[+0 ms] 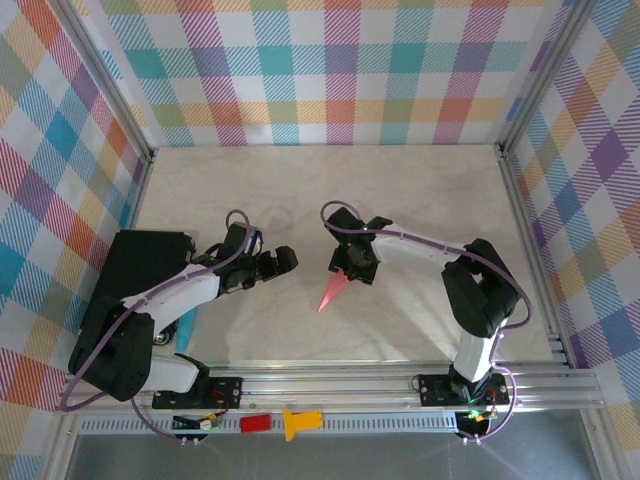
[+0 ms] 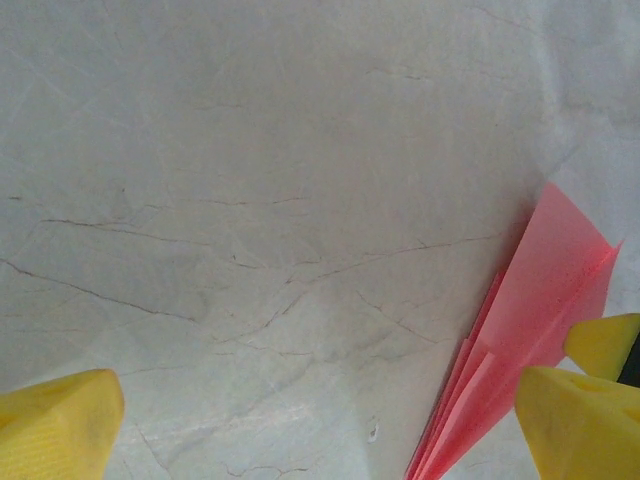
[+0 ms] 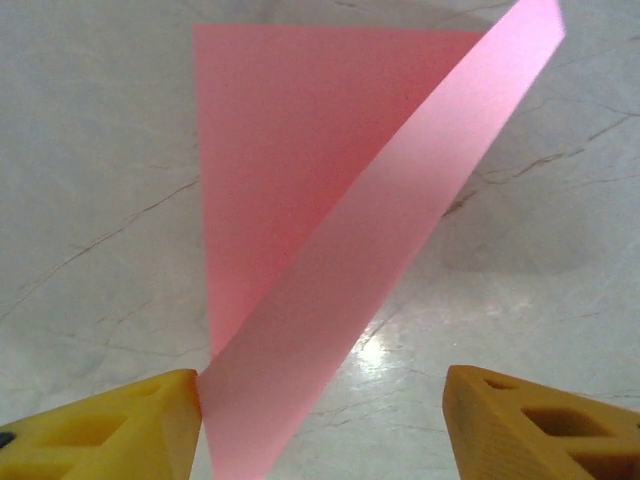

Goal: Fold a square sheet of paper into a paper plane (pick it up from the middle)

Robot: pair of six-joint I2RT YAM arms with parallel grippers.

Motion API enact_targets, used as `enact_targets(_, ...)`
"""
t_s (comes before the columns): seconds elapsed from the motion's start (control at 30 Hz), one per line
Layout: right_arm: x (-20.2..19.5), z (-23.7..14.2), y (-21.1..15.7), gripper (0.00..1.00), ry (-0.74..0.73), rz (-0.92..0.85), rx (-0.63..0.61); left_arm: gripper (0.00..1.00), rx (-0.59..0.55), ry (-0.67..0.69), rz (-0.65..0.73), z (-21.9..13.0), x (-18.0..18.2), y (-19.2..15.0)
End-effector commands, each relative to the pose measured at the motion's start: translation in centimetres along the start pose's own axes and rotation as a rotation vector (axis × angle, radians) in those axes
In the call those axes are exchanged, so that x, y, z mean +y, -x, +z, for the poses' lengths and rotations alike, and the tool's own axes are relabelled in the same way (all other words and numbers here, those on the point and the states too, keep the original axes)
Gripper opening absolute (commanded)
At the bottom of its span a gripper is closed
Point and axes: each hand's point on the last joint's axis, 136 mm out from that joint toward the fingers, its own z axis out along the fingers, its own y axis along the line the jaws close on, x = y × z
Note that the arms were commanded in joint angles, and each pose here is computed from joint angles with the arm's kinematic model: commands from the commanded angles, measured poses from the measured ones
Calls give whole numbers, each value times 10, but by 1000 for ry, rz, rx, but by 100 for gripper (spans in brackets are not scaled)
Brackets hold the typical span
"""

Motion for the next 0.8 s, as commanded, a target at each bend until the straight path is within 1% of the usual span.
enact_targets(0.0, -14, -3, -4, 62, -78, 56, 7, 100, 13, -17, 5, 5, 2, -1)
enact_targets(0.1, -18, -6, -4, 59, -80, 81, -6, 100, 23, -31, 0, 8, -1, -2)
enact_targets(0.2, -21, -9, -5, 53, -70, 100, -16, 100, 30, -41, -10, 10, -2, -2)
enact_targets(0.27, -20, -9, -6, 47, -57, 110, -14, 100, 32, -47, -15, 10, -4, -2)
enact_targets(0.37, -19, -6, -10, 43, -42, 121, -1, 100, 36, -55, -17, 11, -5, -2)
enact_targets(0.63, -19, 0, -16, 36, -16, 159, 20, 100, 50, -77, -32, 12, -10, -3)
enact_targets(0.77, -19, 1, -13, 26, -10, 161, -1, 100, 52, -88, -39, 12, -13, -2)
